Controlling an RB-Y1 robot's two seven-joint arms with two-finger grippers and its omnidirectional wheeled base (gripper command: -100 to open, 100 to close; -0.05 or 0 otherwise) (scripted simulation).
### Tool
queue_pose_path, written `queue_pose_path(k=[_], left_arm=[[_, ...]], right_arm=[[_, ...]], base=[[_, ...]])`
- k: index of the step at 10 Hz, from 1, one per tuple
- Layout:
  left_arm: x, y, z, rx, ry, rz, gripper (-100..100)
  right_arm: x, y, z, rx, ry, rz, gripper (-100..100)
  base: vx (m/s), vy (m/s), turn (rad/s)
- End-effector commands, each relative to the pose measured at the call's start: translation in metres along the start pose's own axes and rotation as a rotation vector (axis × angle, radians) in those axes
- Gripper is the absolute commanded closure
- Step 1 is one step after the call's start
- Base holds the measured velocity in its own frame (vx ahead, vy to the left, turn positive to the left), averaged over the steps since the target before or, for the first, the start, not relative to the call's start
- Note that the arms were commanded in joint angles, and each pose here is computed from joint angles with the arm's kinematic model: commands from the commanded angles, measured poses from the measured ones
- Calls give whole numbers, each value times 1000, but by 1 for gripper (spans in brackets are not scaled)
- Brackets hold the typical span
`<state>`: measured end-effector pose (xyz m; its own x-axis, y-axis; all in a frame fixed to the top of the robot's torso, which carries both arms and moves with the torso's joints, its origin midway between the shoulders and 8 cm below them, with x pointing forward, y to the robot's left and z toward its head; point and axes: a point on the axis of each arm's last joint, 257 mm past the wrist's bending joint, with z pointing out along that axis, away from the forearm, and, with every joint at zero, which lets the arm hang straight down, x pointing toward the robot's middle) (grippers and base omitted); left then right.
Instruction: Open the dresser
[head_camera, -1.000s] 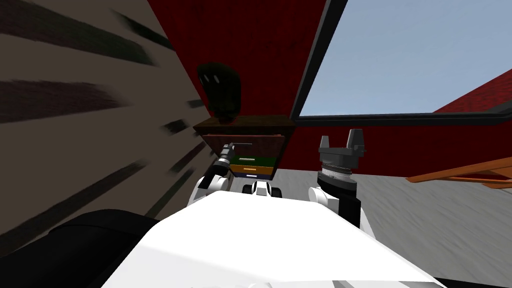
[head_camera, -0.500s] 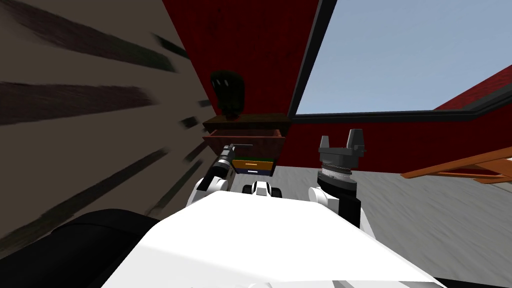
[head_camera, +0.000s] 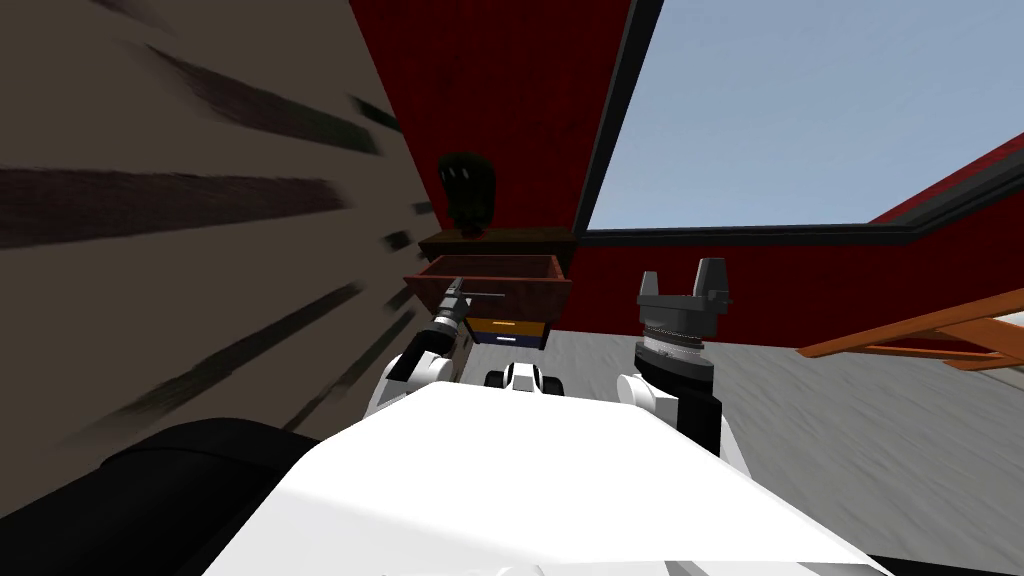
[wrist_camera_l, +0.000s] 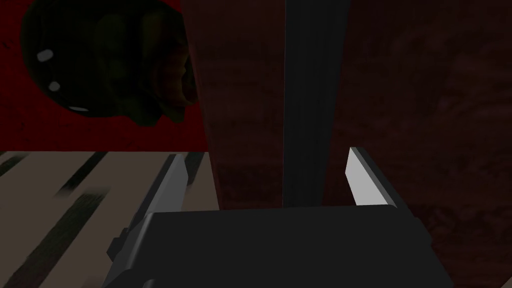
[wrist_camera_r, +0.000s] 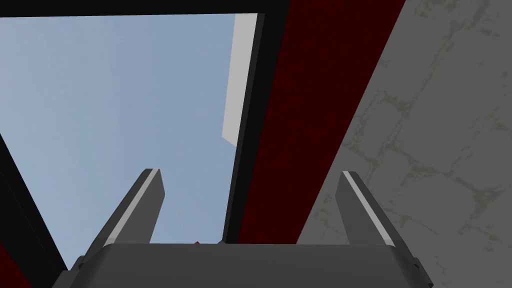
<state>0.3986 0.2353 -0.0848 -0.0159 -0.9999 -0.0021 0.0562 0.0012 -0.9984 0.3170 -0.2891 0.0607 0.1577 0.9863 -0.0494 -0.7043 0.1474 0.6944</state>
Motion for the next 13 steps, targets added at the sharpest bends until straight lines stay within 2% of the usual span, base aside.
queue_pose_path(k=[1,6,7,8,13], left_arm=[[1,-16,3,3,4,0,-100],[3,-43,3,3,11,0,-100],[4,-31,4,-16,9,-1,-100],[3,-29,4,-22,8,0,0],[2,-24,4,-35,6,0,0]], right_arm=[[0,0,0,0,0,0,0],[0,0,0,0,0,0,0],[0,0,0,0,0,0,0],[0,0,0,0,0,0,0],[0,0,0,0,0,0,0]], base=[[25,-1,14],[1,-2,14],[0,0,0],[0,0,0],[0,0,0]])
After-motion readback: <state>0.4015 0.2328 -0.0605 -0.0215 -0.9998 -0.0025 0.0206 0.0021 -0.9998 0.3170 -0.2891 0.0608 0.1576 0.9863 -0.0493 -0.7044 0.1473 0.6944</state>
